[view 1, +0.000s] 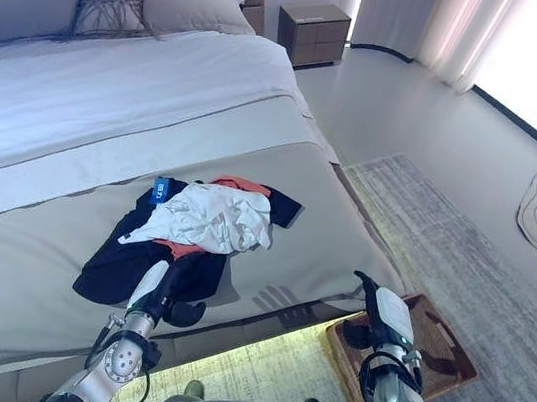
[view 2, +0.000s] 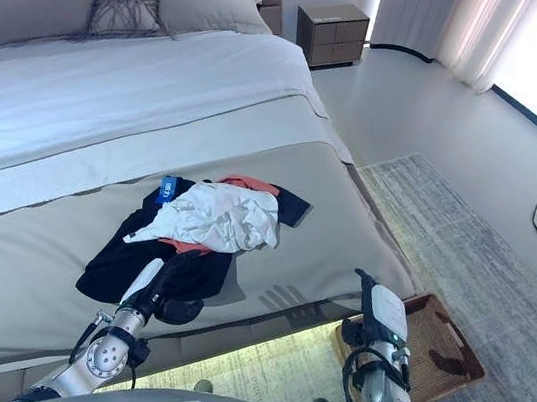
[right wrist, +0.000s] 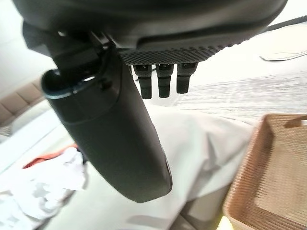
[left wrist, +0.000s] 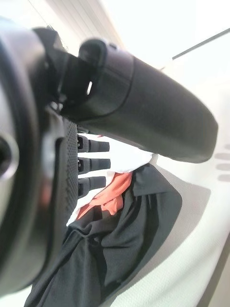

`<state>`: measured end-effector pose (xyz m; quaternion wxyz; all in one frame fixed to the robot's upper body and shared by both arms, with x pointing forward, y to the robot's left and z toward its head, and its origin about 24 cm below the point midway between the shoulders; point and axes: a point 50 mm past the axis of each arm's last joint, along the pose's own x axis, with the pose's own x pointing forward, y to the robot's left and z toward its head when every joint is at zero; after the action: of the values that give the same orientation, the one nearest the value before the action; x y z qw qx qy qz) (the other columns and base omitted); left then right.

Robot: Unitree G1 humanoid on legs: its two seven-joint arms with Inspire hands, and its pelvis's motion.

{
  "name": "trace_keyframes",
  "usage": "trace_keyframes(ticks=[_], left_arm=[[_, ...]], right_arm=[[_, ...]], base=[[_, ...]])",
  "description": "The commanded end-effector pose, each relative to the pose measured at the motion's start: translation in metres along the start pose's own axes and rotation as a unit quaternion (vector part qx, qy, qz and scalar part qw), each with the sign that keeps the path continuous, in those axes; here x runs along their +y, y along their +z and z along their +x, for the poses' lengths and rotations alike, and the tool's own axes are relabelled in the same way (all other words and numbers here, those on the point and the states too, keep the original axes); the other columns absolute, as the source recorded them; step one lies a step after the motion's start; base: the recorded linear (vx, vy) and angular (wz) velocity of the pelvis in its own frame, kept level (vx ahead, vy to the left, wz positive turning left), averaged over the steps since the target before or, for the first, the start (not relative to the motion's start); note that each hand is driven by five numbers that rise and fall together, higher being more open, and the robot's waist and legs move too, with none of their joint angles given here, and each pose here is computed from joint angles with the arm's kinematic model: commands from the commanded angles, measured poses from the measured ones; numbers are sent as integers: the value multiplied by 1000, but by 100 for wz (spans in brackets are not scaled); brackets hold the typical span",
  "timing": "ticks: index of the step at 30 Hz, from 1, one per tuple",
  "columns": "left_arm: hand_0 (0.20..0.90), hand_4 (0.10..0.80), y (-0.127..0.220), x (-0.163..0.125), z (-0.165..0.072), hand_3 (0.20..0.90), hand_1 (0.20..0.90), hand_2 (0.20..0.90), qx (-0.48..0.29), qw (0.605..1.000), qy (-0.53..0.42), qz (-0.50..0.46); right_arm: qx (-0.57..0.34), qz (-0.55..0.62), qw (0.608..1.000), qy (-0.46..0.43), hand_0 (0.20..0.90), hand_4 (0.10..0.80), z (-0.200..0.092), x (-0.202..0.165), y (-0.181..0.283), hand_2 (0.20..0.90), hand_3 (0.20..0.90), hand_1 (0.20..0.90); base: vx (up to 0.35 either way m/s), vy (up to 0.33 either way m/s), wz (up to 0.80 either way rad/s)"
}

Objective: Pick up the clothes from the bed and place them into the basket

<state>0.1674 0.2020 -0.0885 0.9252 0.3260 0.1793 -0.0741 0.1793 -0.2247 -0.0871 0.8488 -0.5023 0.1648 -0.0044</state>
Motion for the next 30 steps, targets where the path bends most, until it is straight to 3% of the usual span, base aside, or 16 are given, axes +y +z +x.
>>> trace_keyframes(ticks=[1,9,17,25,30], left_arm=[[900,800,38,41,26,900,900,900,-101,993,56,-5],[900,800,53,48,29,900,900,900,-130,990,47,-7],[900,800,64,57,26,900,900,900,-160,986,37,-21],[900,800,61,50,17,900,900,900,-165,986,-16,-36],[900,800,92,65,26,900,900,900,-241,967,-9,-79]], right_arm=[[-68,45,992,-95,900,800,35,-37,39,900,900,900],[-105,31,986,-122,900,800,58,-67,67,900,900,900],[-136,-11,972,-189,900,800,101,-146,112,900,900,900],[-136,-44,966,-216,900,800,120,-190,136,900,900,900],[-105,-84,957,-257,900,800,131,-251,140,900,900,900]], base=[[-4,-15,15],[26,-13,16],[59,13,20],[114,54,27],[-120,117,34]])
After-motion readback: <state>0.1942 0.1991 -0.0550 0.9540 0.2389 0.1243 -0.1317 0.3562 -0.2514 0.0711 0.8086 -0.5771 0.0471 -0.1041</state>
